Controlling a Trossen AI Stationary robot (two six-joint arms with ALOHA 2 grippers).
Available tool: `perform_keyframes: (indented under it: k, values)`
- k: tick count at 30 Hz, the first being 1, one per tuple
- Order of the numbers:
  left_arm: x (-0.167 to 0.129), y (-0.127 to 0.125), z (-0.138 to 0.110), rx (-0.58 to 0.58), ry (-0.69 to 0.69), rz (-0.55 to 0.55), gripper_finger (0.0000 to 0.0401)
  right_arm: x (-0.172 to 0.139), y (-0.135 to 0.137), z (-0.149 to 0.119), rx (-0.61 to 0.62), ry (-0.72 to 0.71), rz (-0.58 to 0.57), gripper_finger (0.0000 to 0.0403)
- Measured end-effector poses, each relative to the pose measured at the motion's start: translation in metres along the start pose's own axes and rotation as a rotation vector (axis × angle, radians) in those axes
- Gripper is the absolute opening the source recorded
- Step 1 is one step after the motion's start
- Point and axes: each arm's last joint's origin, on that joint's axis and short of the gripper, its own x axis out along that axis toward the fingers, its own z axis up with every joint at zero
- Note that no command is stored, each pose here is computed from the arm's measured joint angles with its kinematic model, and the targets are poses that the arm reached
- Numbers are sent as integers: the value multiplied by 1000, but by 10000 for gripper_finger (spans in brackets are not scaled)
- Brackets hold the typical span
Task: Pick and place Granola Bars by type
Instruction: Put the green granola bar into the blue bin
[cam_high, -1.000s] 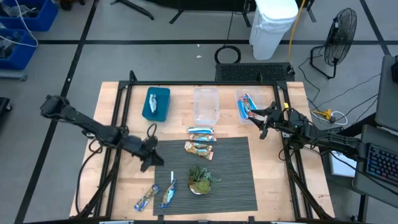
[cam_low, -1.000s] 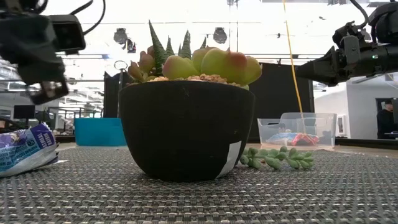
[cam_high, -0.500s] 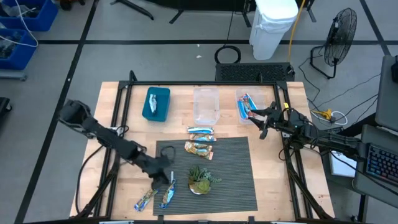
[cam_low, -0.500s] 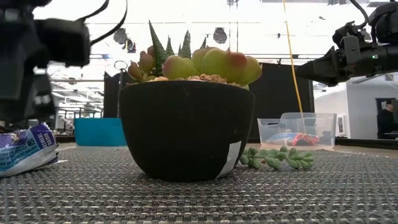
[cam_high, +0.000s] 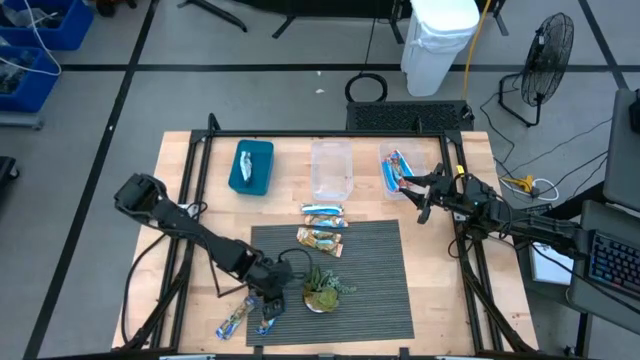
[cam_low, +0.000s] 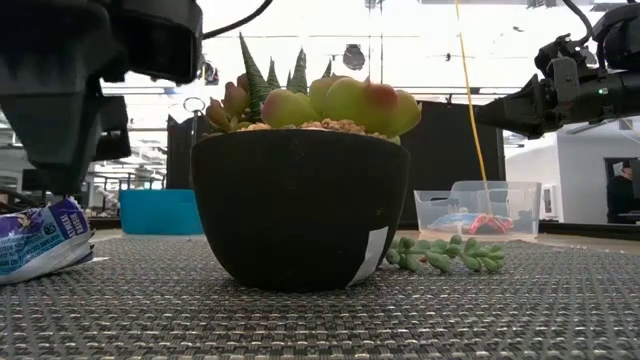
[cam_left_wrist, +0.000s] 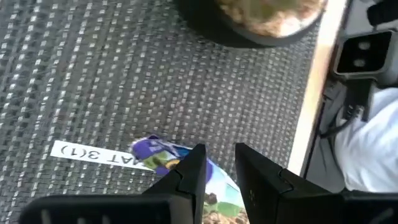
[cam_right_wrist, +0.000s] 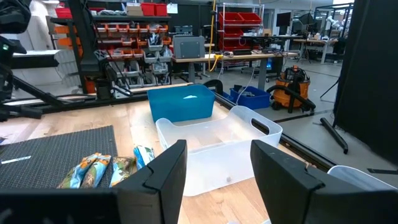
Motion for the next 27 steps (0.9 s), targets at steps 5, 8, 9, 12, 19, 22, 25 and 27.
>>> perform_keyframes:
  k: [5,8,9,12,19,22,25,27]
  values:
    - [7,8,1,-76,29,58,90,0,0,0,0,0,0,169]
    - [9,12,2,-90,41,71,90,0,0,0,0,0,0,169]
    - [9,12,2,-85,47,69,90,0,0,0,0,2,0,169]
    - [9,12,2,-80,65,61,90,0,0,0,0,1,0,169]
    - [5,18,-5,-142,144,149,90,0,0,0,0,1,0,169]
    - [0,22,-7,-178,176,241,90,0,0,0,0,1,0,169]
    - [-4,25,-9,-195,185,329,90,0,0,0,0,0,0,169]
    - [-7,25,-9,-200,186,363,90,0,0,0,0,0,0,169]
